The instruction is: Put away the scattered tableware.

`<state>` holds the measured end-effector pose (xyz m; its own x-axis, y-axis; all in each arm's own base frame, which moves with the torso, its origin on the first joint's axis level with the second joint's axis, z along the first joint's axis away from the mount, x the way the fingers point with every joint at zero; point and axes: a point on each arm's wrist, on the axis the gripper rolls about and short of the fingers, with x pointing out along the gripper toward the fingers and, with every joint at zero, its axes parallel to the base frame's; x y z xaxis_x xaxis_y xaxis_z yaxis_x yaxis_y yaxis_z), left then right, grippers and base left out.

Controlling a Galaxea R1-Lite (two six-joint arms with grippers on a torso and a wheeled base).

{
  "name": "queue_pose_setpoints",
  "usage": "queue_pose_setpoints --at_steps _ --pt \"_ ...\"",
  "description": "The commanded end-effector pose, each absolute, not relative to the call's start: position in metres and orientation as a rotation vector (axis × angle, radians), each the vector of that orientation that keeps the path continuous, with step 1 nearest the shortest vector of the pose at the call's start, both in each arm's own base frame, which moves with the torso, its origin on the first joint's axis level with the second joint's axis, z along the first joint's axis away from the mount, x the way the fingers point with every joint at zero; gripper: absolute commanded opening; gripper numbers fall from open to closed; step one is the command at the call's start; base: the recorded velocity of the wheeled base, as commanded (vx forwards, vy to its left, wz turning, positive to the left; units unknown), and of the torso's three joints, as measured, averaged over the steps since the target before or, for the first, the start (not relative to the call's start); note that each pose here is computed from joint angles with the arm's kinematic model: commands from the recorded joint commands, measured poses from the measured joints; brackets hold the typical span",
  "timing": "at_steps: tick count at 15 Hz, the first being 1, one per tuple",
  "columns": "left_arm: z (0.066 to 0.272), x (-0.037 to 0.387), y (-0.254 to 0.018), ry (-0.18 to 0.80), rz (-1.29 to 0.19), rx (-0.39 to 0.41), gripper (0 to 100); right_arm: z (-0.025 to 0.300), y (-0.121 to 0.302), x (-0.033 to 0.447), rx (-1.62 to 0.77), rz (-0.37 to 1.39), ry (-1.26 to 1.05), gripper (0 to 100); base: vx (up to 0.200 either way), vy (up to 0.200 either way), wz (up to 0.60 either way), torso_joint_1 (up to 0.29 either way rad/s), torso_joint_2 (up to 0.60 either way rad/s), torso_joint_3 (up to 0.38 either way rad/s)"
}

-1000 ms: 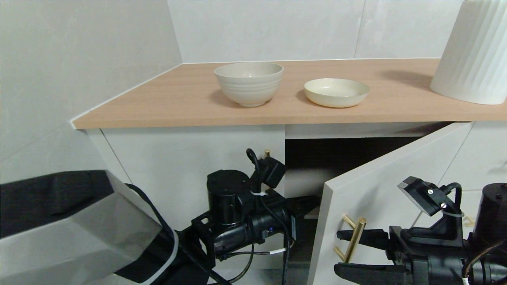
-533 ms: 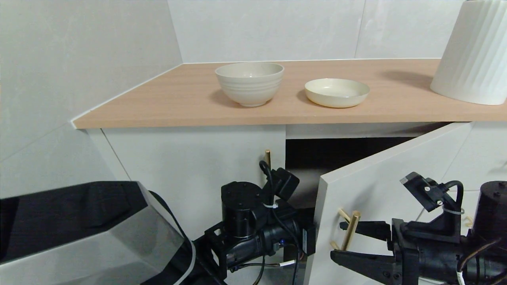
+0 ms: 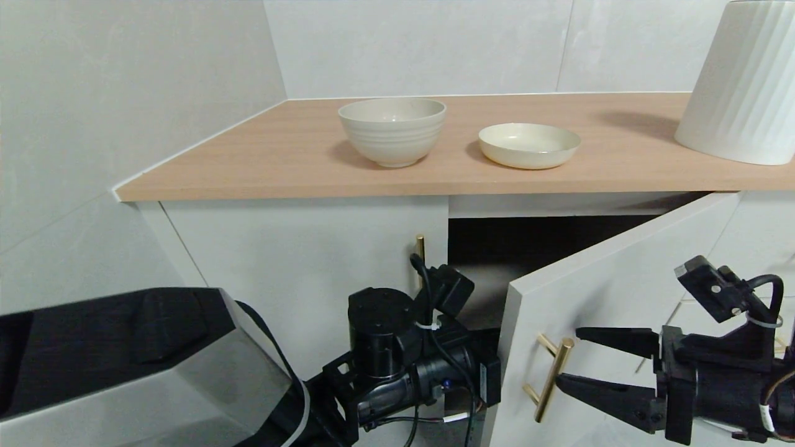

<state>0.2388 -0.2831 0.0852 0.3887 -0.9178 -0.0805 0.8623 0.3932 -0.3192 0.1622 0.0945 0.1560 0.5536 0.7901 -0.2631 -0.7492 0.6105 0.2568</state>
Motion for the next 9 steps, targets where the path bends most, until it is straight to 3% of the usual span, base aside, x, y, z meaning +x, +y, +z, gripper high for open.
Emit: queue_pose_setpoints --at_steps 1,3,9 --pt "0.087 0.240 -0.281 0.253 -1.133 -0.243 0 0.208 0.076 0.132 -0.006 0.757 0.228 100 0.000 0.000 0.00 0.000 0.00 0.000" --pt "0.086 0.241 -0.282 0.258 -1.132 -0.241 0 0.224 0.074 0.110 -0.018 0.773 0.192 100 0.000 0.000 0.00 0.000 0.00 0.000" --pt "0.092 0.233 -0.283 0.268 -1.149 -0.237 0 0.226 0.073 0.107 -0.016 0.777 0.189 100 0.000 0.000 0.00 0.000 0.00 0.000"
